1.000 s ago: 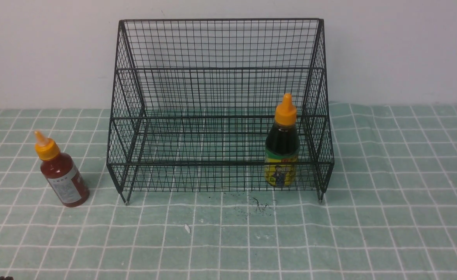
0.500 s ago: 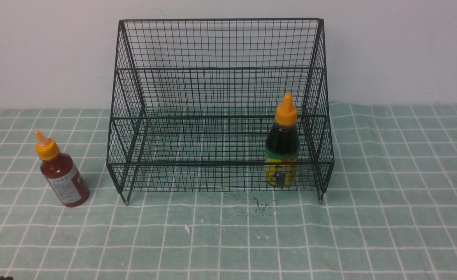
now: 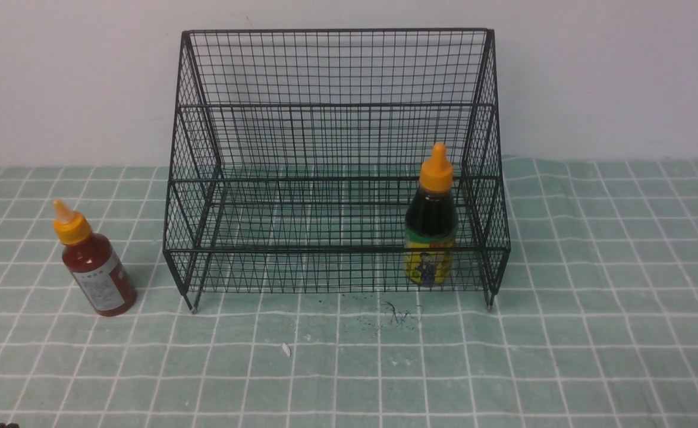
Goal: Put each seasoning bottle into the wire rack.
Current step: Use the left arm to grab the condiment bottle closest to it
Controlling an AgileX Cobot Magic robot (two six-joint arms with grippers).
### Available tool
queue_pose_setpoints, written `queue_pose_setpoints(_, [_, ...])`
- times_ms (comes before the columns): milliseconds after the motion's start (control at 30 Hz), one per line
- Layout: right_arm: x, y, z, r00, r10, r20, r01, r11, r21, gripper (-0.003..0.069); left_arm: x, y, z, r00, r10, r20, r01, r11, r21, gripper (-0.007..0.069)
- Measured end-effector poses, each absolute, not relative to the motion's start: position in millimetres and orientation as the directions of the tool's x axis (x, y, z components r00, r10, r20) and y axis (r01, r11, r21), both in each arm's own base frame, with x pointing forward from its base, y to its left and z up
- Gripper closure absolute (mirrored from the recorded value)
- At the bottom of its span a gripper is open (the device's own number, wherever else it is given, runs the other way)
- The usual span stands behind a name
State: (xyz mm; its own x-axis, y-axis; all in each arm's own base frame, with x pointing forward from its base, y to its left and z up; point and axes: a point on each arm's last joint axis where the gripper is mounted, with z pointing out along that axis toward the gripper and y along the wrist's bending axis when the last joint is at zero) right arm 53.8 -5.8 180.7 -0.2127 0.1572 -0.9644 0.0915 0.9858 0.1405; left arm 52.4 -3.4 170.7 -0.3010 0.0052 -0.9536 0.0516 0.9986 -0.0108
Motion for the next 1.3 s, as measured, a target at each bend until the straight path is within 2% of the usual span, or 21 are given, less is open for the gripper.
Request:
queue_pose_setpoints(133, [53.8, -7.9, 181.2, -0.193, 0.162, -0.968, 0.13, 0.982, 0.139, 0.0671, 52.4, -3.4, 170.7, -0.301, 0.005, -0.954, 0.052, 0.999, -0.012, 0.0631])
queue_pose_setpoints(1300, [53.9, -8.0, 181.5, -0.189, 0.159, -0.969, 0.129, 0.982, 0.136, 0.0671, 52.4, -3.4, 170.7, -0.301, 0.005, -0.954, 0.052, 0.999, -0.012, 0.0631])
